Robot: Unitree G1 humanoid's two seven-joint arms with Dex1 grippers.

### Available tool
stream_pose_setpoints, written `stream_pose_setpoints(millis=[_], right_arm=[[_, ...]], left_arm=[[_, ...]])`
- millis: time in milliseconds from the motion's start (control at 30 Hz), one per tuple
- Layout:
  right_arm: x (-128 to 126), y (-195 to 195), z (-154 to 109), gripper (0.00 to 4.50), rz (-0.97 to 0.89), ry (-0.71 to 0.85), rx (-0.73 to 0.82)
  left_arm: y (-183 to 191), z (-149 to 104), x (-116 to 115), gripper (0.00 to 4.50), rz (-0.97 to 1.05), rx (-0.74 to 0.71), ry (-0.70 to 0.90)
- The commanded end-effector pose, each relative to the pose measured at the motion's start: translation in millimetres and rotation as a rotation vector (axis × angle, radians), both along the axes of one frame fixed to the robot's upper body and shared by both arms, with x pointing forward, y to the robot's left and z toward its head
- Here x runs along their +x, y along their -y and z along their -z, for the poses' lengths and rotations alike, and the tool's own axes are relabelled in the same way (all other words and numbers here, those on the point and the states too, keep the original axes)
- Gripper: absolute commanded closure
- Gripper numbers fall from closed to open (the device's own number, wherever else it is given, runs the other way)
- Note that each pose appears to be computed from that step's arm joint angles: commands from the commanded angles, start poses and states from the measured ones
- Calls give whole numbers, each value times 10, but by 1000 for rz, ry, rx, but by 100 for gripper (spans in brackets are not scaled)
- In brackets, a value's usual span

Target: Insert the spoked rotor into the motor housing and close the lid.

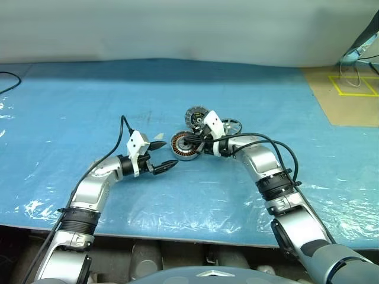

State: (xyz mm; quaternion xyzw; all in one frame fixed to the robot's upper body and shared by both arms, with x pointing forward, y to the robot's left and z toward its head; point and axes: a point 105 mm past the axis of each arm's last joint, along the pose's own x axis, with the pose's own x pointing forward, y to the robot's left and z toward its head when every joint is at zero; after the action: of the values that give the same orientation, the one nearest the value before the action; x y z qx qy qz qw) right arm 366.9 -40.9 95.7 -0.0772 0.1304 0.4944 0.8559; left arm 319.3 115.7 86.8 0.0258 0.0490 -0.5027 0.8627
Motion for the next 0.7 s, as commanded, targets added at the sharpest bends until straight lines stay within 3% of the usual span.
stream_pose_setpoints(millis=[33,167,233,333,500,700], right_arm=[[33,1,99,446,25,-26,-30],[0,74,383,446,9,10,-237],[24,102,396,446,22,5,-251],[48,82,283,446,29,-11,-185],[47,-27,-122,446,7,-51,80],[-71,-80,-449,446,-91,-22,188]], left_arm=[[25,-76,5,0,16,-4,40],[5,-53,10,0,14,-2,38],[7,-47,11,0,16,-2,39],[20,-48,10,0,18,-3,40],[55,-70,9,0,25,-6,44],[78,-121,12,0,30,-12,52]])
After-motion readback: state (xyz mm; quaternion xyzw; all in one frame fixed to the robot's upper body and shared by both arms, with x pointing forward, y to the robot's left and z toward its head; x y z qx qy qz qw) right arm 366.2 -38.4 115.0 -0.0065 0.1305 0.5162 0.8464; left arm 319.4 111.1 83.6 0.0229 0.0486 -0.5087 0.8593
